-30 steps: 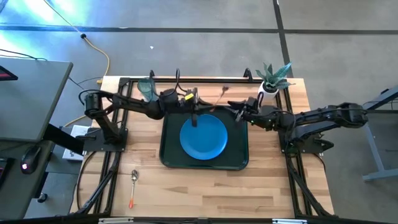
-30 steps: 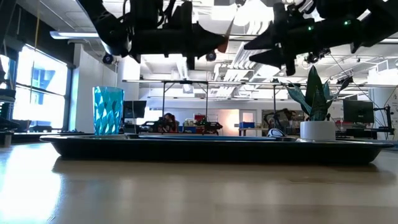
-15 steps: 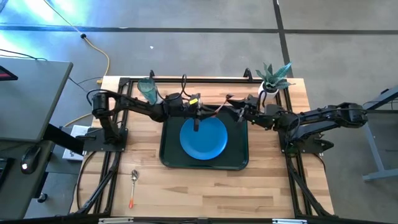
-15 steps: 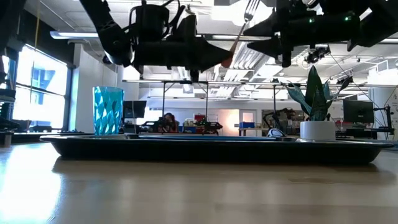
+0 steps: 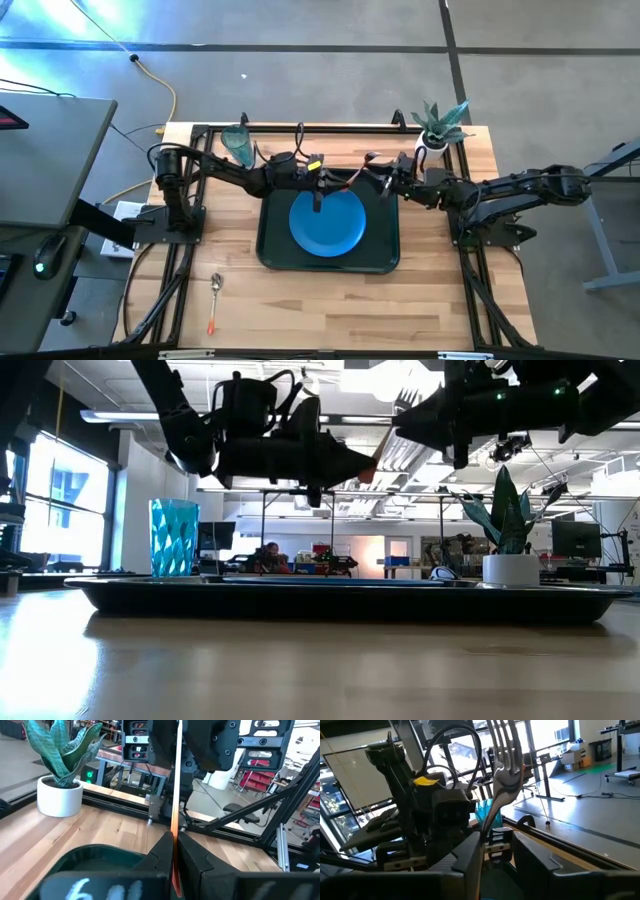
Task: Pick and place plate/cup/fork/spoon on tray
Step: Put the orange fork on the serving tray to the right side of the blue plate
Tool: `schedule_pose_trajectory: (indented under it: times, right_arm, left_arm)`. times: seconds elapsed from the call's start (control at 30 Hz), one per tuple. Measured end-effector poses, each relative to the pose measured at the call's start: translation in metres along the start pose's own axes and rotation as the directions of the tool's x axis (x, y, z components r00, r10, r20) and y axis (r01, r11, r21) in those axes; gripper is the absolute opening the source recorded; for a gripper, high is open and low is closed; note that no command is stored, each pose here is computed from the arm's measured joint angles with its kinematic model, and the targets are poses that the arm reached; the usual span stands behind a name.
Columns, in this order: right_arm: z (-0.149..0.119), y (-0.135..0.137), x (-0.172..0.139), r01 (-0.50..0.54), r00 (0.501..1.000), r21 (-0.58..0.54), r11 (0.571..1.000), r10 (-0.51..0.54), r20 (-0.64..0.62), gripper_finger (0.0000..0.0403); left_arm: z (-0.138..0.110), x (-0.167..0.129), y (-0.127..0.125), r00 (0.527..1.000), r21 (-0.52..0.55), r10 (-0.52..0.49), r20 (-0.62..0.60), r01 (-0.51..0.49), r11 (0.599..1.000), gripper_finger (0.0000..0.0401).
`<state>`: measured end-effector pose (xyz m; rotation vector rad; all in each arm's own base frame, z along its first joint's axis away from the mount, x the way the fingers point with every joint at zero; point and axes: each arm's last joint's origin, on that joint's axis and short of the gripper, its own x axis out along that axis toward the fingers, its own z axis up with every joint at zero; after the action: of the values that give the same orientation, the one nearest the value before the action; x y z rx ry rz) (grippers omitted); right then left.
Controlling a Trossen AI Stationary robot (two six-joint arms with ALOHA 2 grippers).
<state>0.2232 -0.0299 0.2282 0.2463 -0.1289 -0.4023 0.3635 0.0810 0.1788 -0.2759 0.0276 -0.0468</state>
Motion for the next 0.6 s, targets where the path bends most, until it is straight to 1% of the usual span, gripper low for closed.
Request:
schedule_pose_trajectory:
  times: [0.2, 0.33, 0.43, 0.6]
  right_arm:
    - [0.0007, -0.003, 0.0012, -0.025, 1.0, 0.015, 1.0, 0.025, -0.006, 0.0067]
    - [-0.0011, -0.0031, 0.0012, -0.037, 0.999, 0.019, 0.999, 0.037, -0.028, 0.0052]
    - [-0.001, -0.0032, 0.0012, -0.033, 0.999, 0.041, 0.999, 0.034, -0.026, 0.0047]
    - [-0.001, -0.0039, 0.0012, -0.007, 1.0, 0.041, 0.999, 0.007, -0.021, 0.0045]
  left_arm:
    - [-0.0004, 0.0, 0.0001, 1.0, 0.001, 0.002, -0.003, -0.002, 1.0, 0.0007]
    - [-0.0034, 0.0, 0.0009, 0.999, -0.009, 0.008, -0.036, -0.008, 1.0, 0.0007]
    - [-0.0051, 0.0, 0.0008, 0.999, -0.013, 0.01, -0.052, -0.01, 1.0, 0.0007]
    - [-0.0058, 0.0005, -0.0005, 0.998, -0.016, 0.01, -0.054, -0.011, 1.0, 0.0007]
